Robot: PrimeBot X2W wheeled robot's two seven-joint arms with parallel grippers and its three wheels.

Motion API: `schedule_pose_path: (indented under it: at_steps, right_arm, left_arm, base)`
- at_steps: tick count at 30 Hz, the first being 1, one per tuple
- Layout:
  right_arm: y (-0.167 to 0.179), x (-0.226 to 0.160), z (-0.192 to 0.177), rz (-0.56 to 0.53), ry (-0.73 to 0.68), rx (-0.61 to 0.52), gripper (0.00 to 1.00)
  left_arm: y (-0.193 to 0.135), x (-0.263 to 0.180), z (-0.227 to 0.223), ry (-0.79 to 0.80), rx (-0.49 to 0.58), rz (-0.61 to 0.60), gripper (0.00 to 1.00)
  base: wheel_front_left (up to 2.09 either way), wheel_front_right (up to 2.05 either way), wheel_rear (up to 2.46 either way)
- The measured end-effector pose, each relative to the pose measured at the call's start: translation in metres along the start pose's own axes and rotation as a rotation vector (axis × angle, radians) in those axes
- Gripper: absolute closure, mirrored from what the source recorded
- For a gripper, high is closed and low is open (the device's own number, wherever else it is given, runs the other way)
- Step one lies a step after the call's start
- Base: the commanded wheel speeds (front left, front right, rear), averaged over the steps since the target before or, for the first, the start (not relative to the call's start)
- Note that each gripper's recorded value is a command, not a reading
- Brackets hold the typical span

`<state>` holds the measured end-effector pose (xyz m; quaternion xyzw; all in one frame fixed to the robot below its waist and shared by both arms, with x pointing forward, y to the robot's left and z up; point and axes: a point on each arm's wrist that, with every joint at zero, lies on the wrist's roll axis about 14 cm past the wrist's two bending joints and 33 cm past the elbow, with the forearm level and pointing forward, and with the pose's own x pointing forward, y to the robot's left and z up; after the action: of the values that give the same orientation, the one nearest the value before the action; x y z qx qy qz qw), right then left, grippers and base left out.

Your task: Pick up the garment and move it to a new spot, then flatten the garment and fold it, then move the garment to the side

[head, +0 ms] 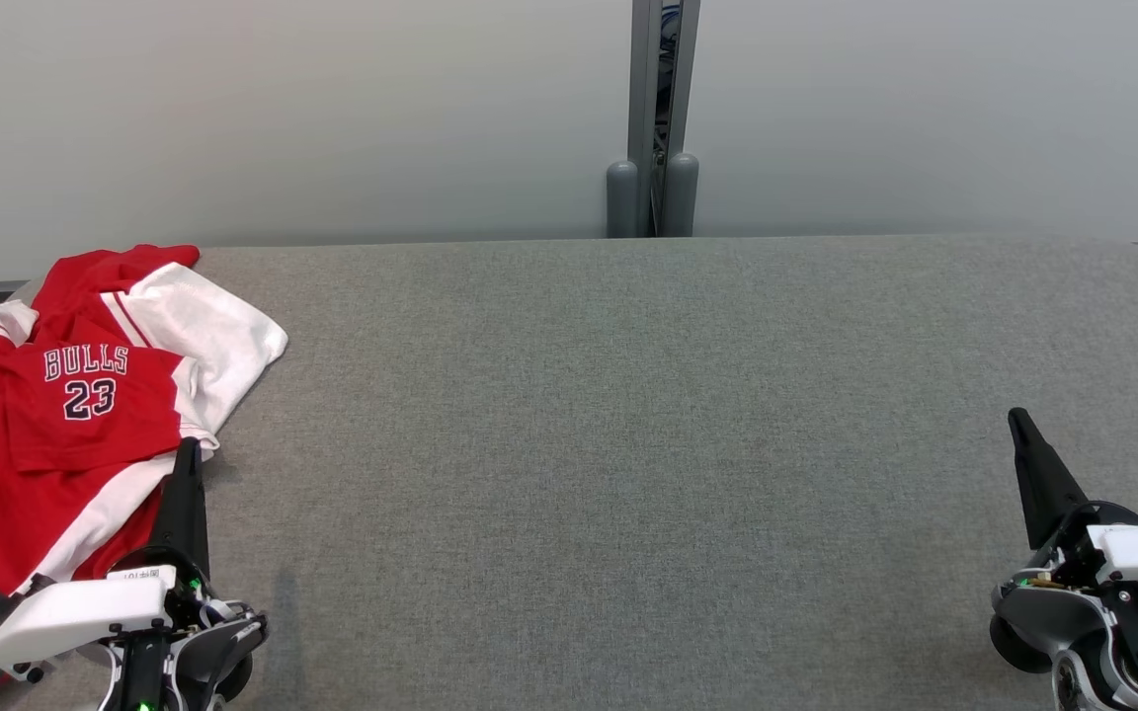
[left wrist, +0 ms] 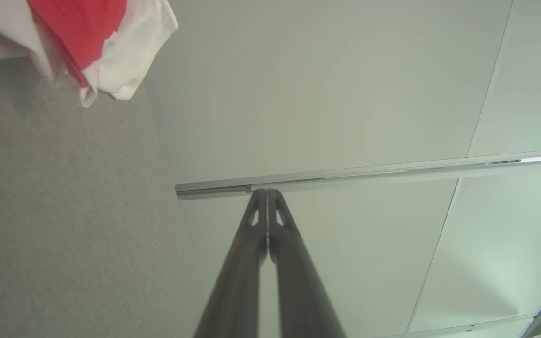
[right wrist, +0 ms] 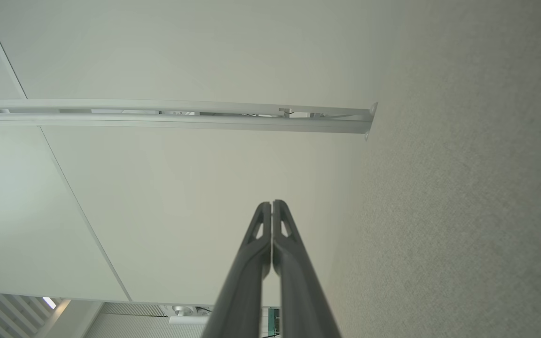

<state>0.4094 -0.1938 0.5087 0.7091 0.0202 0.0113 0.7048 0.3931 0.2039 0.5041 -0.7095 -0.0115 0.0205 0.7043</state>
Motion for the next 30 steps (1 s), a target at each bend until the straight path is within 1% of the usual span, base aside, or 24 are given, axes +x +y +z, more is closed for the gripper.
schedule_pose_path:
  at_steps: [22, 23, 27, 30]
  right_arm:
    - [-0.001, 0.0, 0.0, -0.004, 0.0, 0.001, 1.0]
    - [-0.006, -0.002, -0.001, -0.016, 0.001, 0.005, 0.0]
    - [-0.034, -0.015, -0.008, -0.096, 0.005, 0.027, 0.0]
    - [-0.037, -0.018, -0.01, -0.103, 0.001, 0.025, 0.0]
  left_arm:
    - [0.001, 0.0, 0.0, 0.0, 0.0, 0.004, 1.0]
    - [0.005, -0.002, -0.001, 0.0, -0.003, 0.016, 0.0]
    - [0.033, -0.016, -0.004, -0.001, -0.016, 0.097, 0.0]
    - [0.036, -0.018, -0.007, 0.001, -0.015, 0.106, 0.0]
  base:
    - [0.0, 0.0, 0.0]
    - [0.0, 0.0, 0.0]
    - [0.0, 0.0, 0.0]
    - [0.0, 0.0, 0.0]
